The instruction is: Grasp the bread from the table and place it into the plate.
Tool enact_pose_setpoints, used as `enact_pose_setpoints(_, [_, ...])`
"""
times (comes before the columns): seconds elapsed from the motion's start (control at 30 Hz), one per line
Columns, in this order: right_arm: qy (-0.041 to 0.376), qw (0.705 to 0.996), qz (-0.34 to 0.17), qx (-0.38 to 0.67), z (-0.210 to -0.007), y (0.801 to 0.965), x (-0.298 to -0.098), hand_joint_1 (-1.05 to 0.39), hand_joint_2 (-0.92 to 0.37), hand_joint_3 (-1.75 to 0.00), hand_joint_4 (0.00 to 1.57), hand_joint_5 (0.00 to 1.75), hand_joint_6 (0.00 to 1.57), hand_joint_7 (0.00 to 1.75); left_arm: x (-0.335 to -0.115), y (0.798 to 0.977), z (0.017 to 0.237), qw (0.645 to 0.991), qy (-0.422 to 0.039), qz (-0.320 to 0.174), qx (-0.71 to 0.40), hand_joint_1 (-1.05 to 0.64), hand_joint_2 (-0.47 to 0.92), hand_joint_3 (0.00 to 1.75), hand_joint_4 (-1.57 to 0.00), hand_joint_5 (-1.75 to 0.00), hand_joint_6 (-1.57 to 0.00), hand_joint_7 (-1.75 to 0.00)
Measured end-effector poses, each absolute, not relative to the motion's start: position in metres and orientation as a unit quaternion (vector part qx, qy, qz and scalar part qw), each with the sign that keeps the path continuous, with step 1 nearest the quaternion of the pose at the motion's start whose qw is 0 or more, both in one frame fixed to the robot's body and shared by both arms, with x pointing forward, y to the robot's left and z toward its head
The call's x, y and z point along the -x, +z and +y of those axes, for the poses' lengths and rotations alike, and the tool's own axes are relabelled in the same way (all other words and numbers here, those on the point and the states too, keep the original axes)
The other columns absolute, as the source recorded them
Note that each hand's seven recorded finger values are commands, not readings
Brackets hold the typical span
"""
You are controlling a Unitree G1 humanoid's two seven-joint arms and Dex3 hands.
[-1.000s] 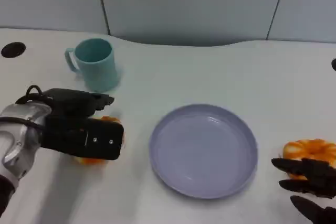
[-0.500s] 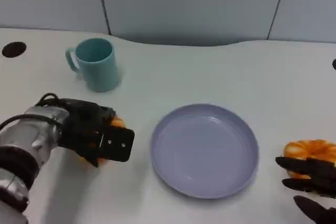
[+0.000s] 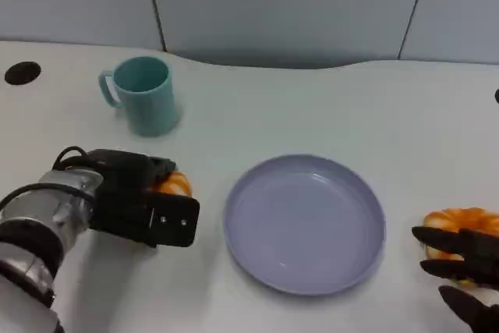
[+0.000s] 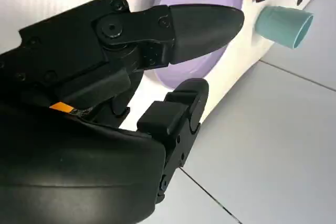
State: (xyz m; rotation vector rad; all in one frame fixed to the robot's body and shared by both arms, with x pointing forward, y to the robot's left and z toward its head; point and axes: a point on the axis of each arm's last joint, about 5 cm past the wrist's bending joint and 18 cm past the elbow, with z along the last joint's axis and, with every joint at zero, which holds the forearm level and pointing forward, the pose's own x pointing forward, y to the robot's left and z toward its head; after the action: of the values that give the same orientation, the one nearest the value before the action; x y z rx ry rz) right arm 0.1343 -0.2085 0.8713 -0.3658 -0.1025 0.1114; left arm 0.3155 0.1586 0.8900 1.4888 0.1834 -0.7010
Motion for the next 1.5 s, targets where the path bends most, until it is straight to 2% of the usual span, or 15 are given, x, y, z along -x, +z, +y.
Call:
enact_pose_setpoints(0.1, [0.049,0.981,-0.052,0.181,-0.208,0.871,-0.134,-0.37,-0.92,-0.37,0.87,0.16,0.78,0.00,-0.316,0.890,0.157,0.683,-0.308,0.086,-0.657,-0.37,0.75,0.00,-0.28,-0.16,-0.50,-0.12])
enact_pose_setpoints(0.13, [0.048,0.981,-0.052,0.180,-0.208,0.871,-0.134,-0.37,-0.92,-0.37,0.87,0.16,0.78,0.00,-0.317,0.890,0.157,0.687,-0.308,0.090,-0.652,-0.29,0.77,0.01,-0.30,-0.31,-0.52,-0.20])
enact_pose_setpoints(0.2, [0.048,0.981,-0.052,0.180,-0.208,0.871,-0.134,-0.37,-0.92,-0.37,0.87,0.16,0.78,0.00,-0.318,0.893,0.158,0.702,-0.305,0.098,-0.636,-0.17,0.80,0.04,-0.13,-1.04,-0.37,-0.59])
enact_pose_setpoints(0.27, [0.047,0.981,-0.052,0.179,-0.208,0.871,-0.134,-0.38,-0.92,-0.37,0.87,0.16,0.78,0.00,-0.320,0.895,0.158,0.716,-0.299,0.101,-0.622,-0.09,0.82,0.09,-0.13,-1.29,-0.31,-0.66])
enact_pose_setpoints(0.33, [0.046,0.981,-0.052,0.179,-0.208,0.872,-0.133,-0.38,-0.92,-0.38,0.87,0.16,0.78,0.00,-0.322,0.898,0.157,0.730,-0.293,0.107,-0.609,-0.05,0.80,0.19,-0.23,-1.03,-0.42,-0.28])
enact_pose_setpoints(0.4, [0.046,0.981,-0.055,0.180,-0.207,0.873,-0.133,-0.38,-0.92,-0.38,0.86,0.16,0.78,0.00,-0.323,0.900,0.156,0.741,-0.289,0.113,-0.596,-0.04,0.72,0.37,-0.30,-0.59,-0.48,-0.07])
enact_pose_setpoints(0.43, [0.046,0.981,-0.056,0.180,-0.207,0.873,-0.133,-0.38,-0.92,-0.38,0.87,0.16,0.78,0.00,-0.324,0.900,0.156,0.743,-0.288,0.114,-0.593,-0.05,0.69,0.43,-0.38,-0.65,-0.58,-0.07])
enact_pose_setpoints(0.5, [0.044,0.981,-0.057,0.182,-0.207,0.874,-0.133,-0.38,-0.92,-0.38,0.87,0.17,0.79,0.00,-0.323,0.899,0.155,0.746,-0.287,0.107,-0.592,-0.07,0.64,0.52,-0.35,-1.03,-0.71,-0.05])
enact_pose_setpoints(0.53, [0.042,0.981,-0.057,0.182,-0.207,0.874,-0.133,-0.38,-0.92,-0.38,0.87,0.17,0.79,0.00,-0.323,0.899,0.155,0.748,-0.284,0.100,-0.591,-0.13,0.69,0.48,-0.41,-1.29,-0.82,-0.21])
enact_pose_setpoints(0.57, [0.040,0.981,-0.057,0.182,-0.207,0.874,-0.133,-0.37,-0.92,-0.37,0.87,0.17,0.79,0.00,-0.322,0.899,0.155,0.751,-0.281,0.091,-0.591,-0.18,0.78,0.33,-0.46,-1.56,-0.65,-0.98])
enact_pose_setpoints(0.63, [0.039,0.981,-0.058,0.180,-0.207,0.874,-0.133,-0.37,-0.92,-0.37,0.87,0.17,0.79,0.01,-0.322,0.898,0.154,0.759,-0.270,0.069,-0.589,-0.21,0.84,0.24,-0.49,-1.70,-0.51,-1.46])
enact_pose_setpoints(0.67, [0.039,0.982,-0.059,0.178,-0.207,0.873,-0.133,-0.37,-0.92,-0.37,0.87,0.17,0.79,0.00,-0.322,0.898,0.154,0.762,-0.264,0.062,-0.588,-0.23,0.85,0.21,-0.55,-1.73,-0.51,-1.63])
enact_pose_setpoints(0.77, [0.038,0.982,-0.059,0.178,-0.207,0.873,-0.133,-0.37,-0.92,-0.37,0.87,0.18,0.79,0.00,-0.322,0.898,0.154,0.771,-0.253,0.056,-0.581,-0.23,0.90,0.14,-0.59,-1.74,-0.49,-1.73])
enact_pose_setpoints(1.33, [0.030,0.981,-0.059,0.181,-0.207,0.873,-0.132,-0.38,-0.92,-0.38,0.86,0.18,0.79,0.00,-0.322,0.899,0.155,0.814,-0.249,0.080,-0.519,-0.25,0.90,0.04,-0.76,-1.75,-0.61,-1.75])
enact_pose_setpoints(1.5, [0.031,0.980,-0.059,0.186,-0.206,0.873,-0.133,-0.38,-0.92,-0.38,0.86,0.19,0.79,0.00,-0.325,0.908,0.160,0.831,-0.256,0.045,-0.492,-0.17,0.89,0.03,-0.79,-1.75,-0.62,-1.75])
